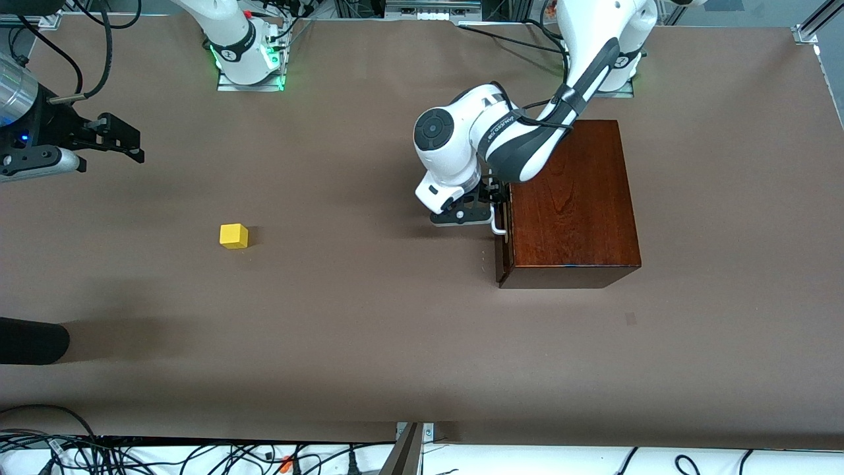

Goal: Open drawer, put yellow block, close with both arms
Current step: 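Pull the drawer open with the left gripper while the right gripper reaches the cube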

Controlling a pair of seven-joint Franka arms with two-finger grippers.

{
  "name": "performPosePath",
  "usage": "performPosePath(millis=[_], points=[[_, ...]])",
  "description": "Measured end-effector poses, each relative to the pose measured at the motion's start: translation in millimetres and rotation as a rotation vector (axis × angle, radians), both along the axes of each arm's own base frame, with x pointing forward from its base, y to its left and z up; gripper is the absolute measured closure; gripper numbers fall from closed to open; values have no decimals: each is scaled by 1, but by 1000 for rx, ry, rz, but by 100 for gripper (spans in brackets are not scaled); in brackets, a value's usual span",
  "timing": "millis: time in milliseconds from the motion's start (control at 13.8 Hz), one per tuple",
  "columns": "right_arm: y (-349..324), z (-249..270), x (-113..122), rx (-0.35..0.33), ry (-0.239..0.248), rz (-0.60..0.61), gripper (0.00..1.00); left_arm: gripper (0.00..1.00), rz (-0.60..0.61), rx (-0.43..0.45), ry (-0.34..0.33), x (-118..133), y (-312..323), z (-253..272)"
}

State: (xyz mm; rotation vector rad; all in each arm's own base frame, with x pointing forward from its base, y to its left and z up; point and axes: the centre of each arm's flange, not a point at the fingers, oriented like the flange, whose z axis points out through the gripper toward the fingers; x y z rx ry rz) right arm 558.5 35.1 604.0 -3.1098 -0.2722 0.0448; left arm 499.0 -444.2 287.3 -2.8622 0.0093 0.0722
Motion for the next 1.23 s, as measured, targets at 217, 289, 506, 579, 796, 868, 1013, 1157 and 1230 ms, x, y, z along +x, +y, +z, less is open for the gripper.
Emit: performPosePath(millis=[217,289,506,579,796,868,1013,1157,1230], points=[[0,0,0,0,-1,0,0,0,-16,-7,-9,-4,-7,-1],[0,0,0,0,-1,0,0,0,-16,-6,-9,-4,-8,-1],[0,0,0,0,-2,0,0,0,-1,-10,-16,-4,-13,-2],[0,0,0,0,-3,0,0,0,9,-12,-21,-4,-16,-2],[0,0,1,0,-6,0,0,0,19,-21,-29,-4,-26,-2],[0,0,2,0,-11,-1,0,0,19,-25,-32,-4,-30,-1],[0,-1,4,0,-18,-2,0,0,20,-23,-33,-4,-35,-3],[1,-2,5,0,-19,1,0,0,23,-31,-37,-5,-41,-2],[3,-3,5,0,-18,3,0,0,23,-32,-39,-5,-44,-2]])
